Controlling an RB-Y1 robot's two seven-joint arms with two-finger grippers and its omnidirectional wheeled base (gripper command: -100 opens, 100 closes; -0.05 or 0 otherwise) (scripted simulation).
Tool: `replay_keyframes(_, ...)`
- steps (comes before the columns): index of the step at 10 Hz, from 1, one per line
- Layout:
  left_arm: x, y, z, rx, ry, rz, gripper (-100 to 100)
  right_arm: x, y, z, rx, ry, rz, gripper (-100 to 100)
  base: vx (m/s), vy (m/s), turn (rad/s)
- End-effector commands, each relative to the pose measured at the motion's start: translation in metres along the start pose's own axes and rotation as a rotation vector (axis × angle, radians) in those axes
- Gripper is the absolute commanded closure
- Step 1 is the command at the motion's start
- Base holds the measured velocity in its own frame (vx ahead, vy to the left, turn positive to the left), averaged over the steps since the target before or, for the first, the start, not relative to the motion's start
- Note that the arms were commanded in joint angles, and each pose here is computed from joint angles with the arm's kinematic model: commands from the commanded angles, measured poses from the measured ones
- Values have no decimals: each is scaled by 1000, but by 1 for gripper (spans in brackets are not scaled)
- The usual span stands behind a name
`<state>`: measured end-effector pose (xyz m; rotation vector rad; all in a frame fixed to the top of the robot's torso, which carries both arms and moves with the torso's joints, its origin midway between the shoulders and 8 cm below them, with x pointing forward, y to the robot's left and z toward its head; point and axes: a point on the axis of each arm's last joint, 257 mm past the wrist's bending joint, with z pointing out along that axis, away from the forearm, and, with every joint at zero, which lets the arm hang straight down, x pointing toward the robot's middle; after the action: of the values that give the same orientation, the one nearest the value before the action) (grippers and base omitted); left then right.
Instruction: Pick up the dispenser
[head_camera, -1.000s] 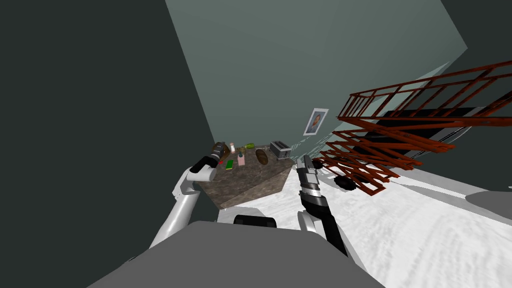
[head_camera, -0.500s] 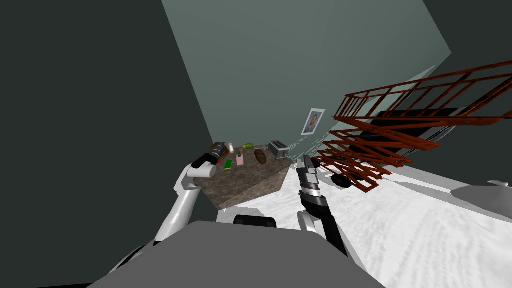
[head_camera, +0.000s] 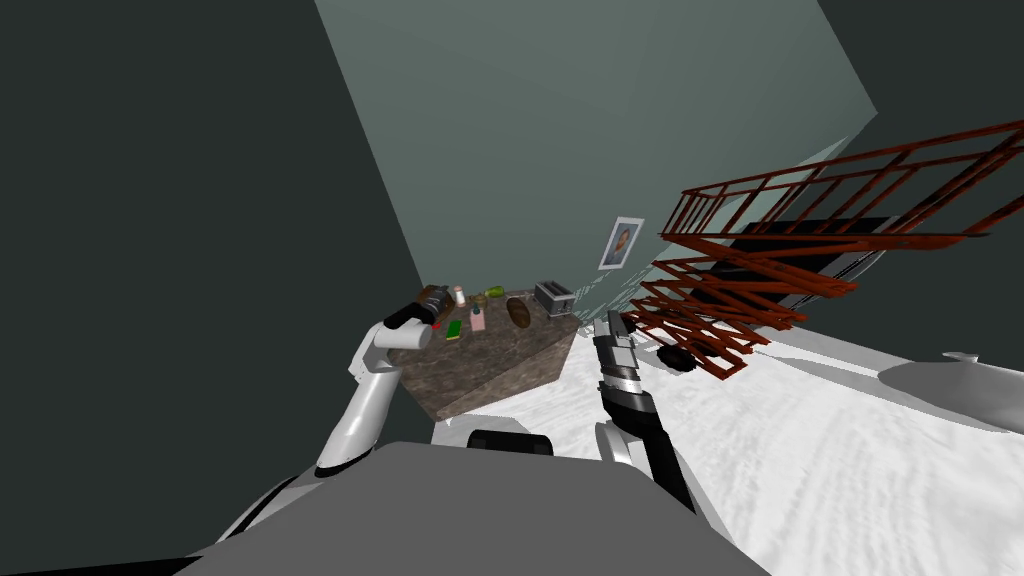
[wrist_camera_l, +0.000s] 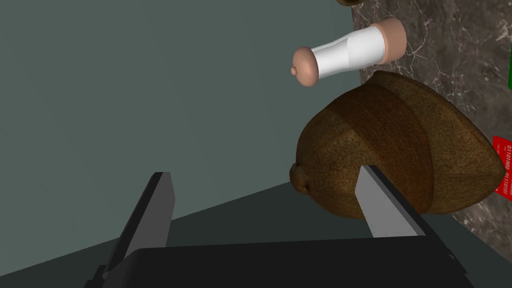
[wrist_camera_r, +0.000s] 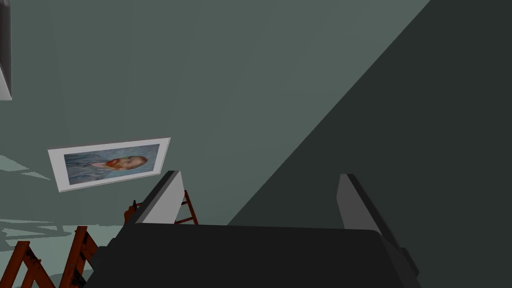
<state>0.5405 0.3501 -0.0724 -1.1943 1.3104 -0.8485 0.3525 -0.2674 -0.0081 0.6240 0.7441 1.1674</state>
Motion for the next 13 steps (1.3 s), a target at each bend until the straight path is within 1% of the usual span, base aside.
replay_keyframes(1, -6, -4, 5, -24, -9, -6, -100, 0, 0, 0, 0, 0, 0, 0, -7, -14, -89)
replay_keyframes(3, -5, 8, 5, -71, -6, -7, -100, 0, 0, 0, 0, 0, 0, 0, -2, -6, -29)
replay_keyframes(4, -11, 4, 9, -85, -15, -15, -100, 0, 0, 0, 0, 0, 0, 0, 0, -10, -88)
replay_keyframes(5, -10, 11, 8, -114, -13, -15, -100, 0, 0, 0, 0, 0, 0, 0, 1, -10, -66)
replay_keyframes(6, -10, 15, 8, -128, -12, -15, -100, 0, 0, 0, 0, 0, 0, 0, 1, -5, 1)
replay_keyframes(7, -15, 11, 11, -146, -20, -26, -100, 0, 0, 0, 0, 0, 0, 0, 4, -11, -104)
replay_keyframes(9, -14, 21, 10, -185, -17, -26, -100, 0, 0, 0, 0, 0, 0, 0, 2, -4, -28)
replay_keyframes(10, -19, 17, 13, -201, -25, -39, -100, 0, 0, 0, 0, 0, 0, 0, 9, -12, -100)
replay_keyframes(12, -18, 28, 10, -242, -21, -40, -100, 0, 0, 0, 0, 0, 0, 0, 5, -3, -34)
replay_keyframes(13, -22, 25, 13, -260, -28, -53, -100, 0, 0, 0, 0, 0, 0, 0, 12, -11, -111)
